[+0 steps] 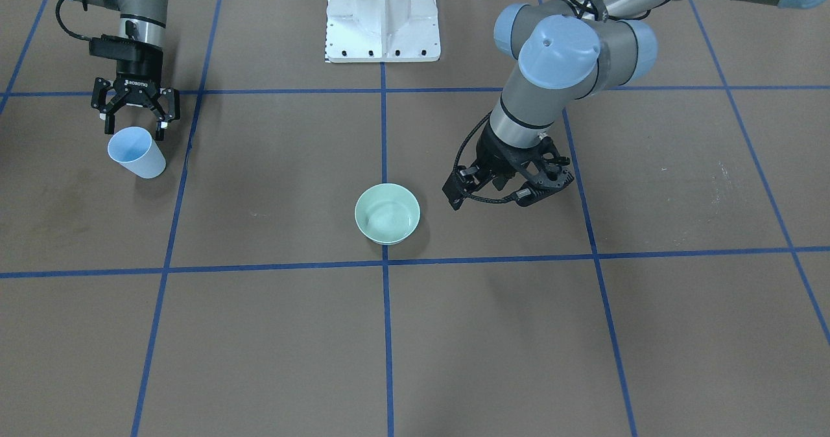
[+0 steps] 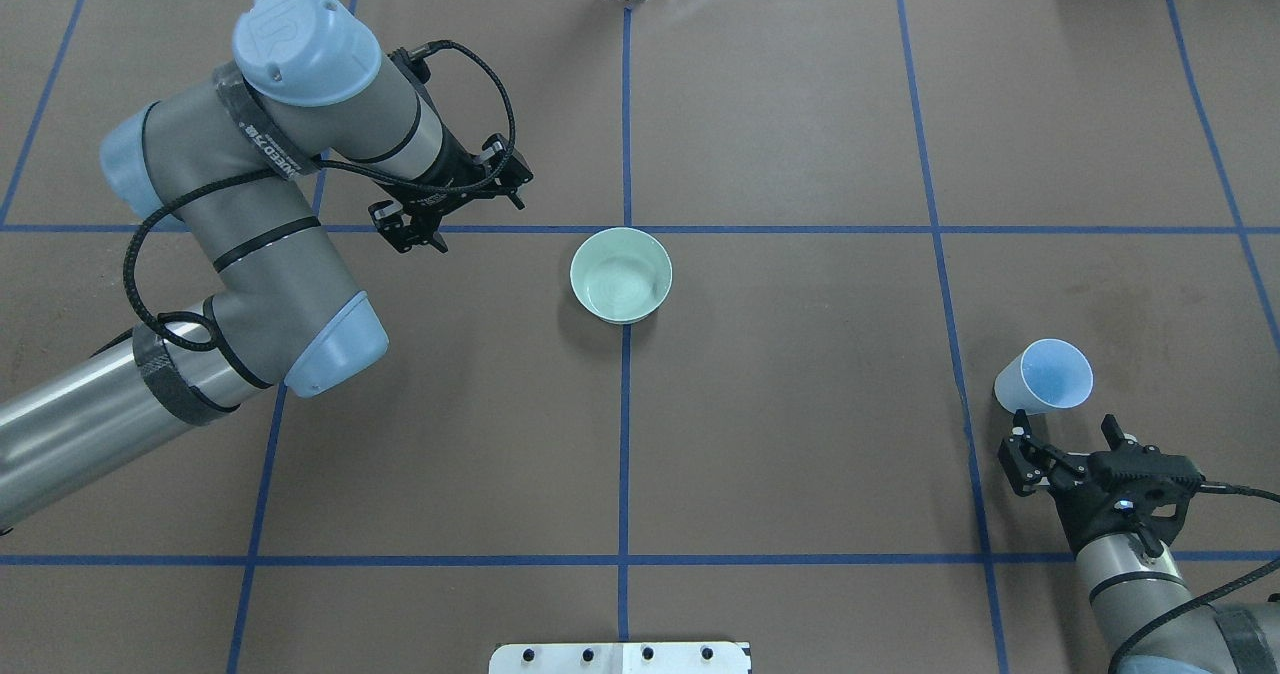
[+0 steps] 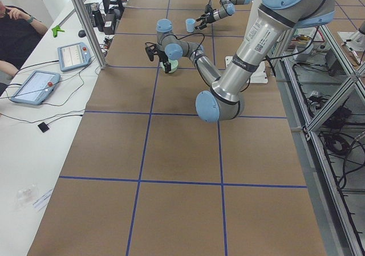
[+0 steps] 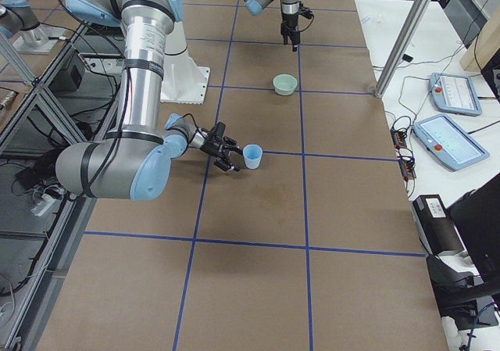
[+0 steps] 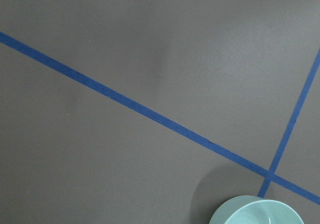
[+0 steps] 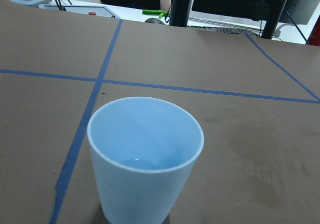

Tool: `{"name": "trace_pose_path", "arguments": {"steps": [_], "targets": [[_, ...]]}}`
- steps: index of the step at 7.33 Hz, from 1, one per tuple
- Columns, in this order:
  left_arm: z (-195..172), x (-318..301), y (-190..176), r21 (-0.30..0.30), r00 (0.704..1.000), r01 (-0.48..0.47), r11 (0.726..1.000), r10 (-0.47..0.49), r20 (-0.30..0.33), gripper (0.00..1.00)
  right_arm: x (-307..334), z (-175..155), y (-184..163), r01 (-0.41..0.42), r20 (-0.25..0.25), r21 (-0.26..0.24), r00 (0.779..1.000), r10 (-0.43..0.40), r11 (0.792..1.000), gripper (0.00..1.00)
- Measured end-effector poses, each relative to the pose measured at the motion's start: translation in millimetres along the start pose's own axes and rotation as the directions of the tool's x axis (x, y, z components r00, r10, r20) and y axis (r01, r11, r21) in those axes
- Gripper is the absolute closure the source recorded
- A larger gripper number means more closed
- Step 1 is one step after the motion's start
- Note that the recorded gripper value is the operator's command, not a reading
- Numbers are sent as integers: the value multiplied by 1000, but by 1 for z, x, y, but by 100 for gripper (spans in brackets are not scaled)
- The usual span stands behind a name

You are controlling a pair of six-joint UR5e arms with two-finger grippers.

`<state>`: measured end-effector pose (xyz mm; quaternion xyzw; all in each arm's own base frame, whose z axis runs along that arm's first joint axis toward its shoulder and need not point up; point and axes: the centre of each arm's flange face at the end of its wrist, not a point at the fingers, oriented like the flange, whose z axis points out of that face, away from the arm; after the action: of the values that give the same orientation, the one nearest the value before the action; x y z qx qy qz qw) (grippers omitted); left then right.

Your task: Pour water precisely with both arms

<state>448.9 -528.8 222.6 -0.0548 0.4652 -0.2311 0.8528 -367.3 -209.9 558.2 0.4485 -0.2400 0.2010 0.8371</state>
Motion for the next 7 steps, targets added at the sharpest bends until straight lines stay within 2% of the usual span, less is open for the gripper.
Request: {"name": "trace_pose_path", "arguments": {"steps": [3, 7], "targets": [[1, -1, -1, 0, 1000, 1, 1000, -1, 3, 0, -15, 13, -2, -3, -13, 14, 1000, 3, 1000, 1], [3, -2, -1, 0, 1000, 4, 1000, -4, 6, 0, -11, 37, -4, 12, 42, 32, 999, -13, 999, 1]]}}
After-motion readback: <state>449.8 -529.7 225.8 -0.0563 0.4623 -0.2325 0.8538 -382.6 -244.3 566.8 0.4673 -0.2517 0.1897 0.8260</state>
